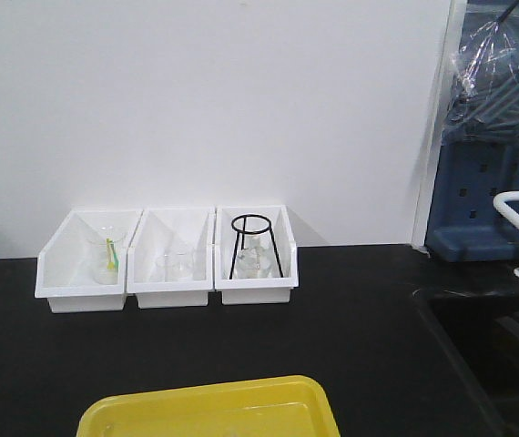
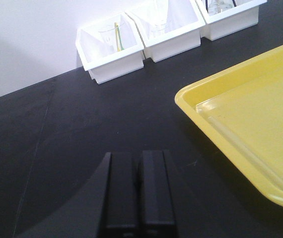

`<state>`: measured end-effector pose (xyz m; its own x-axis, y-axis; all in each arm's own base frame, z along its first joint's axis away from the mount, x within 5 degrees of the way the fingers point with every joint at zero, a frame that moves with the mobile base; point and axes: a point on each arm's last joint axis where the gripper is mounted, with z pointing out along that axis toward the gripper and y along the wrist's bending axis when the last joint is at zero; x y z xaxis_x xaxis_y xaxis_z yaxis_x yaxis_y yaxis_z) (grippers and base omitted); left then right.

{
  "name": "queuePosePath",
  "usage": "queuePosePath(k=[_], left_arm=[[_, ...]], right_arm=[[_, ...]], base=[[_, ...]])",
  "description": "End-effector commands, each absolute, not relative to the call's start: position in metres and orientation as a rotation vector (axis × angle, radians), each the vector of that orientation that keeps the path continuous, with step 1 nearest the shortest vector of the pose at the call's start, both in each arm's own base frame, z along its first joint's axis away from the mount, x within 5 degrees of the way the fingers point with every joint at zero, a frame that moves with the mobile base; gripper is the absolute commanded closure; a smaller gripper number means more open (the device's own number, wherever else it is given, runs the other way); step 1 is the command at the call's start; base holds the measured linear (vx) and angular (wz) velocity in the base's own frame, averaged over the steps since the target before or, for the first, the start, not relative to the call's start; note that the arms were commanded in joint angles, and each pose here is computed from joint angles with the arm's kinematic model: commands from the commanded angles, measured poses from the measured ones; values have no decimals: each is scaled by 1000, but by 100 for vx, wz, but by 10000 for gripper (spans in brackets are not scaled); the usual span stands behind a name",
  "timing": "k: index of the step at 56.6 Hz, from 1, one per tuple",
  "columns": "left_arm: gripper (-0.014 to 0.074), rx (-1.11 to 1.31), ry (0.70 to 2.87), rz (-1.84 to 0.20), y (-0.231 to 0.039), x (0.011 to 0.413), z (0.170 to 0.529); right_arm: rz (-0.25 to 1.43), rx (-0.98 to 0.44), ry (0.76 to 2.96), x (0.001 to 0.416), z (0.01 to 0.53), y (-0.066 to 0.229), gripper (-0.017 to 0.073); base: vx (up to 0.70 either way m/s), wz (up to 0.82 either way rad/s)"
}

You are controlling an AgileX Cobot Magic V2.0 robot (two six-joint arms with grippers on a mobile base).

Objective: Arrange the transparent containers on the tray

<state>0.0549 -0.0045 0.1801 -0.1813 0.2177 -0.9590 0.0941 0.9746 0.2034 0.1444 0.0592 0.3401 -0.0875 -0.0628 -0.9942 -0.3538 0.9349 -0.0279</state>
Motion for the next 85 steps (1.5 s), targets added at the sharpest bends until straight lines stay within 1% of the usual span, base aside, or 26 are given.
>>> queuePosePath(k=[1,17,25,33,37,41,46,50,54,66,73,76,85], left_arm=[[600,203,1695,120,-3,56,176],[600,203,1695,120,-3,56,176],[600,203,1695,120,-3,56,176],[600,203,1695,120,-3,56,176],[600,203,1695,120,-3,56,176],[600,203,1695,120,-3,56,176],[600,203,1695,120,-3,56,176],[600,203,1695,120,-3,56,176],[600,203,1695,120,-3,56,176],[600,203,1695,120,-3,56,176],[600,203,1695,120,-3,56,176],[600,203,1695,120,-3,56,176],[600,203,1695,120,-3,56,176]], right_arm=[[269,-357,1570,142,355,62,571],[269,-355,1571,142,355,61,571],[318,-314,1590,142,354,62,571],[323,-366,1567,140,345,65,571],[334,-361,1566,138,337,64,571],[331,-320,1583,135,323,58,571],[326,-219,1602,130,306,46,571],[288,-136,1603,123,288,33,571],[249,-87,1592,115,271,24,571],[119,-48,1567,85,224,9,571],[92,-39,1525,72,204,7,571],[82,-28,1539,68,202,5,571],[114,9,1416,57,209,4,571]], base=[[0,0],[0,0],[0,0],[0,0],[0,0],[0,0],[0,0],[0,0],[0,0],[0,0],[0,0],[0,0],[0,0]])
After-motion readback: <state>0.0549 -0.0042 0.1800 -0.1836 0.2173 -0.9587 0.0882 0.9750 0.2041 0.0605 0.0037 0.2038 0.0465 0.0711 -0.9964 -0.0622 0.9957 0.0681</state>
